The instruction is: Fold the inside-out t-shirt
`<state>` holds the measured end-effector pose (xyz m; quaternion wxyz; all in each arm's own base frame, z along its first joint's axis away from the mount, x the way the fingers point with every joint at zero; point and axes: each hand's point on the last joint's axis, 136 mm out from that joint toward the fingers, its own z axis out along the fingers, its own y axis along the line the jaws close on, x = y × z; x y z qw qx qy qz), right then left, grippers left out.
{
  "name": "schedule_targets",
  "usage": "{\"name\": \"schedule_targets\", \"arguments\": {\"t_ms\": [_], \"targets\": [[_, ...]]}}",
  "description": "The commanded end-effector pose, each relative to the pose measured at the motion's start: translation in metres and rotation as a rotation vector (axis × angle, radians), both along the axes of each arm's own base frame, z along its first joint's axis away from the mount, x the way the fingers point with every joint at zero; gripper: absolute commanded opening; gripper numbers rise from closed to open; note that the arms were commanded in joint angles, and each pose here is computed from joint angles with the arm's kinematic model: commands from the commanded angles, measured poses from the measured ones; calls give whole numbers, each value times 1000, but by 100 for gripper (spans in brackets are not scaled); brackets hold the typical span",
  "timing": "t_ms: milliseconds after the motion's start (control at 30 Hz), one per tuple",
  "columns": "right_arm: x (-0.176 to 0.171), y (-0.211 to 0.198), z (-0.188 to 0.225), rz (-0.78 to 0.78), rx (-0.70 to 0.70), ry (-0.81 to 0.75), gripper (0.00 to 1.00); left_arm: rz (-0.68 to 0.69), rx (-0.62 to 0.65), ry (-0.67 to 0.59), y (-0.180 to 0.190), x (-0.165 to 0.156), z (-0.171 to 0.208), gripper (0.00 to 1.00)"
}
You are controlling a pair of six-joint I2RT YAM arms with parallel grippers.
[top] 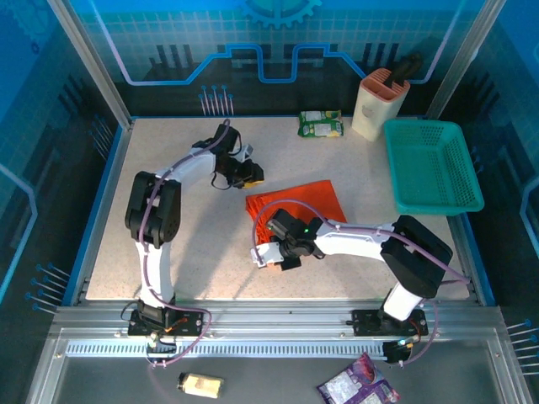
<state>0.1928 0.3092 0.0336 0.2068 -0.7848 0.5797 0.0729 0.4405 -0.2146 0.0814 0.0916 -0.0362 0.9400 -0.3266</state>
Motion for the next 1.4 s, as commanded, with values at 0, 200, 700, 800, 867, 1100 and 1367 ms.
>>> {"name": "schedule_targets", "arguments": {"t_ms": [0,200,700,800,867,1100,1367], "targets": [[-18,-6,2,6,2,60,0,-138,11,40,-5,-17,-6,35],[-18,-9,6,-8,4,51,0,-250,30,75,-2,-39,-14,34],[-18,-10,5,-10,-4,58,0,-328,81,134,-6,-51,-41,35],[-19,-10,4,-11,-6,63,0,-329,90,139,-5,-51,-45,34],[-19,-10,4,-14,-6,68,0,-331,88,138,-5,-52,-46,34],[-19,-11,6,-18,-5,63,0,-309,188,121,10,-45,-52,39],[-19,-11,7,-22,-1,63,0,-315,157,116,5,-43,-47,37]]}}
